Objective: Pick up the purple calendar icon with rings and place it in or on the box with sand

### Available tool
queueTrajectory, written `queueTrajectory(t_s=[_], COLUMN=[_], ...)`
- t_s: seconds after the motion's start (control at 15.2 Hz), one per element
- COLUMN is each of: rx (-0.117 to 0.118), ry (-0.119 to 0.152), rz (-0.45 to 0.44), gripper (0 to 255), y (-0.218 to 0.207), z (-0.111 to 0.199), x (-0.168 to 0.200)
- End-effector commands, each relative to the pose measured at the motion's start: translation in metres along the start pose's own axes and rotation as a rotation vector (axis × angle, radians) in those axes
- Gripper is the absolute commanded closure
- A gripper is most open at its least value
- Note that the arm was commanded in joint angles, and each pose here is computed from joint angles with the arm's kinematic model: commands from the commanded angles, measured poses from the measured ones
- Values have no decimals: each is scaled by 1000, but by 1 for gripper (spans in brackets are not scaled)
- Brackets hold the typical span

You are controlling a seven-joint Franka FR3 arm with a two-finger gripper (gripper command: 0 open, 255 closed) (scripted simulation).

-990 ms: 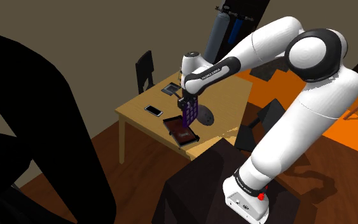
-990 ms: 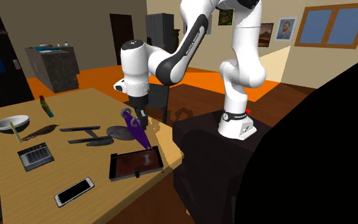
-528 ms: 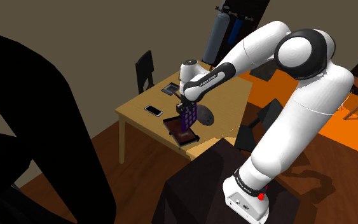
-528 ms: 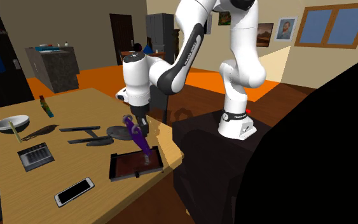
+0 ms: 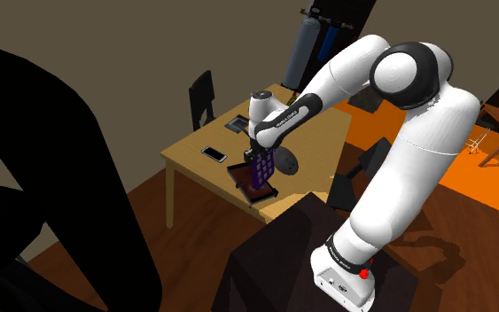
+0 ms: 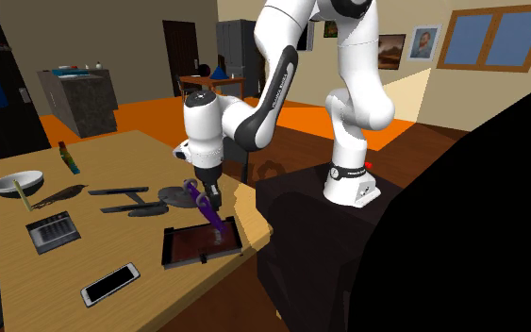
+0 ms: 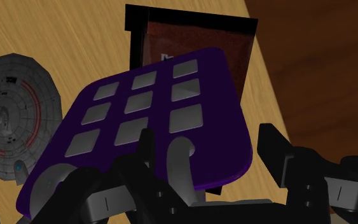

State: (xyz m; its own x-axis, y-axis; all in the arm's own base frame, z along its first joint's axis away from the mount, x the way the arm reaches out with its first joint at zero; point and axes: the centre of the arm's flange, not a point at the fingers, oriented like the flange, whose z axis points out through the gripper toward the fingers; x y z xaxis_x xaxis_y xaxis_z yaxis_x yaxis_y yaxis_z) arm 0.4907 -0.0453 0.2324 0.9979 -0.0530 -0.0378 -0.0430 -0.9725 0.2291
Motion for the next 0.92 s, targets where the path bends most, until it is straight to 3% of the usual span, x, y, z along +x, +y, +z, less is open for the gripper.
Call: queueTrajectory(t_s=[0.0,0.26,0.33,0.66,0.86], rx=[0,0,0,0,0], ry=[1,1,1,1,1], rz=[0,0,0,0,0], gripper=[255,255,0,0,0], y=[0,0,0,0,0], z=[0,0,0,0,-40], x=[0,0,0,0,0])
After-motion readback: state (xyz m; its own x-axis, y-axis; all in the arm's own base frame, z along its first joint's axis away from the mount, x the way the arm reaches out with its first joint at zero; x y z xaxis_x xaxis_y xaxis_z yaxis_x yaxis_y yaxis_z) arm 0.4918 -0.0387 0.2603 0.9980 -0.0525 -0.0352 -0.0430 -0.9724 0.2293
